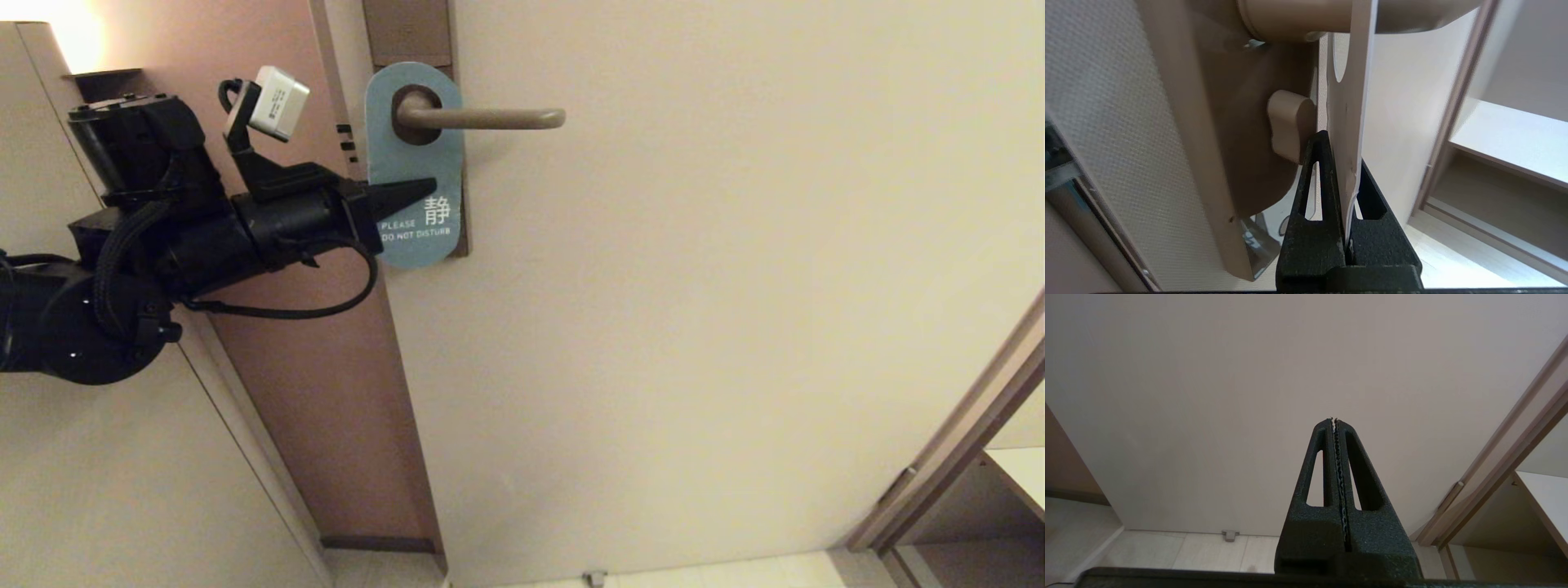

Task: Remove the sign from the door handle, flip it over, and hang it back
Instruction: Take down the sign

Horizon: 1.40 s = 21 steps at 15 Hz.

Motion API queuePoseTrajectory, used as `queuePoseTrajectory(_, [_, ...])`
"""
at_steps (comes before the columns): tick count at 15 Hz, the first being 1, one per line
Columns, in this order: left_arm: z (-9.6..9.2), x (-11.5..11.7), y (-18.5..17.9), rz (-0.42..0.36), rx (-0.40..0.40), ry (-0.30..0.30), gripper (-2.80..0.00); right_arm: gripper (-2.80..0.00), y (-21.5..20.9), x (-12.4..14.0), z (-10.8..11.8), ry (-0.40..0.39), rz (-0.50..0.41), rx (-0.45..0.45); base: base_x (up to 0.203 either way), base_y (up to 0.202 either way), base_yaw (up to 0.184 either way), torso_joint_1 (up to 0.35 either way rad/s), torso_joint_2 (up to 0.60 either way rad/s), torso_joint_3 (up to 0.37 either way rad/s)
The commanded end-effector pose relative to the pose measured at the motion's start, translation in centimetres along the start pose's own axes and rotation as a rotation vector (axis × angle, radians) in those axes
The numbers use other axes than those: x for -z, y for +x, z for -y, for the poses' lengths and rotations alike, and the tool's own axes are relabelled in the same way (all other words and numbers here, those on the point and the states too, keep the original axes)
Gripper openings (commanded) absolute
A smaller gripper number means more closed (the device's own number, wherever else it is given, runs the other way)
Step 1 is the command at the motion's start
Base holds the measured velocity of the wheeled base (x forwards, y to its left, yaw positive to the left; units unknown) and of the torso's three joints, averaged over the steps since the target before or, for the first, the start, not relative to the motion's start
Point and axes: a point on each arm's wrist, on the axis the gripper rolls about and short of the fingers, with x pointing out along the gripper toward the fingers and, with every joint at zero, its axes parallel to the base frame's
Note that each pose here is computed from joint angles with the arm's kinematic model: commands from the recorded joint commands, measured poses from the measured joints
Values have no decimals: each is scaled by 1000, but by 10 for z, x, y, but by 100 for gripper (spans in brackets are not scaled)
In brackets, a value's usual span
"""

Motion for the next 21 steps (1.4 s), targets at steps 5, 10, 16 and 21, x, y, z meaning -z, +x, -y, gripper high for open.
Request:
queuePoseTrajectory(5, [17, -5, 5, 23, -95, 2, -280, -280, 0, 0, 0, -1, -1, -2, 0, 0, 0, 0, 0, 0])
queuePoseTrajectory(10, [39, -5, 9, 25, -129, -9, -280, -280, 0, 0, 0, -1, -1, -2, 0, 0, 0, 0, 0, 0])
queuePoseTrajectory(16, [75, -4, 11, 22, -145, -23, -280, -280, 0, 0, 0, -1, -1, 0, 0, 0, 0, 0, 0, 0])
queuePoseTrajectory(21, [86, 5, 22, -3, -204, -9, -280, -280, 0, 0, 0, -1, -1, -2, 0, 0, 0, 0, 0, 0])
